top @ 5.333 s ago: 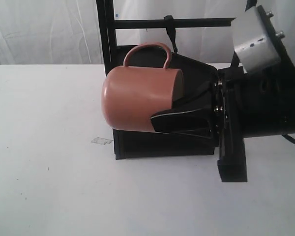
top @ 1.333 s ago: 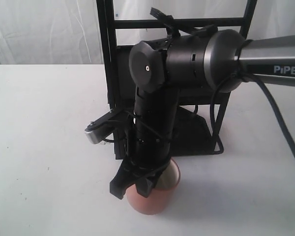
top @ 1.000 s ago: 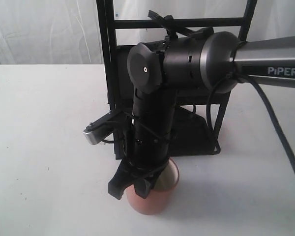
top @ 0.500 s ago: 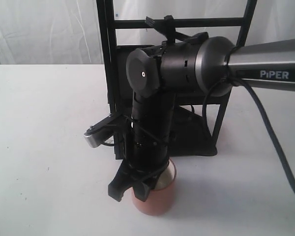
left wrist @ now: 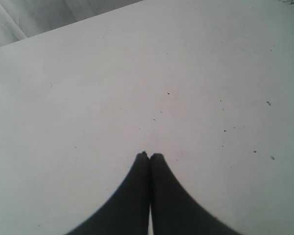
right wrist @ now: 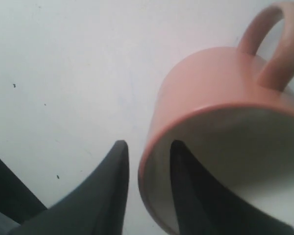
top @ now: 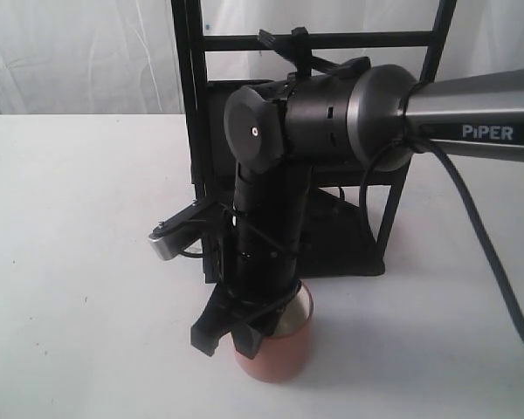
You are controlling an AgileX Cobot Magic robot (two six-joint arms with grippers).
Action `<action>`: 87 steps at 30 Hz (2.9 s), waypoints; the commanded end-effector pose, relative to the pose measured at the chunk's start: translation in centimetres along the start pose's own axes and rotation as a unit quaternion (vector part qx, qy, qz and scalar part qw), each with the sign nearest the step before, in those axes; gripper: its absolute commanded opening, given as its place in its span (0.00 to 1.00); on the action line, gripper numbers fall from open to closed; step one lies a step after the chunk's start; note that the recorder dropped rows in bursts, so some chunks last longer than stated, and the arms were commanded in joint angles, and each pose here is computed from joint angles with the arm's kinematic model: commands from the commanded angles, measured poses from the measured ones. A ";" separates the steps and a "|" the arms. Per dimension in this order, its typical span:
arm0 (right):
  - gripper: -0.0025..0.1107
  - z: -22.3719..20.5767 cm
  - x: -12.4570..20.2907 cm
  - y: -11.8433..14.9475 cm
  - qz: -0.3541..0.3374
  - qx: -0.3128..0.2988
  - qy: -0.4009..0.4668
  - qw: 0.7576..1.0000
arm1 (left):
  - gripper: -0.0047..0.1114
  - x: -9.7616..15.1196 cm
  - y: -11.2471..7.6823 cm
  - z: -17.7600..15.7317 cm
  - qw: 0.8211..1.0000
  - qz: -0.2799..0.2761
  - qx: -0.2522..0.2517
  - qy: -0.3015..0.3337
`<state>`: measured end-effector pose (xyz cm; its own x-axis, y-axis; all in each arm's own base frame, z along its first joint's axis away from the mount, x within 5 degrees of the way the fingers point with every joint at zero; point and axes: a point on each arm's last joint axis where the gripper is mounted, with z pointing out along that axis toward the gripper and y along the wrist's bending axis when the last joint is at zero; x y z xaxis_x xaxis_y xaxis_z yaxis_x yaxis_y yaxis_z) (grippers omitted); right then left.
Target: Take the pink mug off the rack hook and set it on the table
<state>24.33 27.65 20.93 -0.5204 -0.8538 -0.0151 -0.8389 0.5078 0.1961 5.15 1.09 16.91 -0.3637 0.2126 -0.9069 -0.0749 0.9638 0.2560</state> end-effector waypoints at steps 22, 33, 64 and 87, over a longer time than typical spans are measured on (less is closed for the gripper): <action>0.28 -8.7 3.0 1.6 -0.028 0.060 -0.106 0.992 | 0.04 0.1 0.0 0.0 1.000 0.000 -0.002 -0.002; 0.02 -8.9 7.1 -2.5 0.010 0.174 -0.057 0.983 | 0.04 0.1 0.0 0.0 1.000 0.000 -0.002 -0.002; 0.02 -13.1 28.9 -3.6 0.393 0.336 -0.562 0.646 | 0.04 0.1 0.0 0.0 1.000 0.000 -0.002 -0.002; 0.02 -14.5 32.5 3.2 0.320 0.373 -0.664 0.563 | 0.04 0.1 0.0 0.0 1.000 0.000 -0.002 -0.002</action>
<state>7.96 0.10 35.66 -0.0306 0.1233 -0.9919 -0.0122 0.9922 0.1237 5.15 1.09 16.91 -0.3637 0.2126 -0.9069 -0.0749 0.9638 0.2560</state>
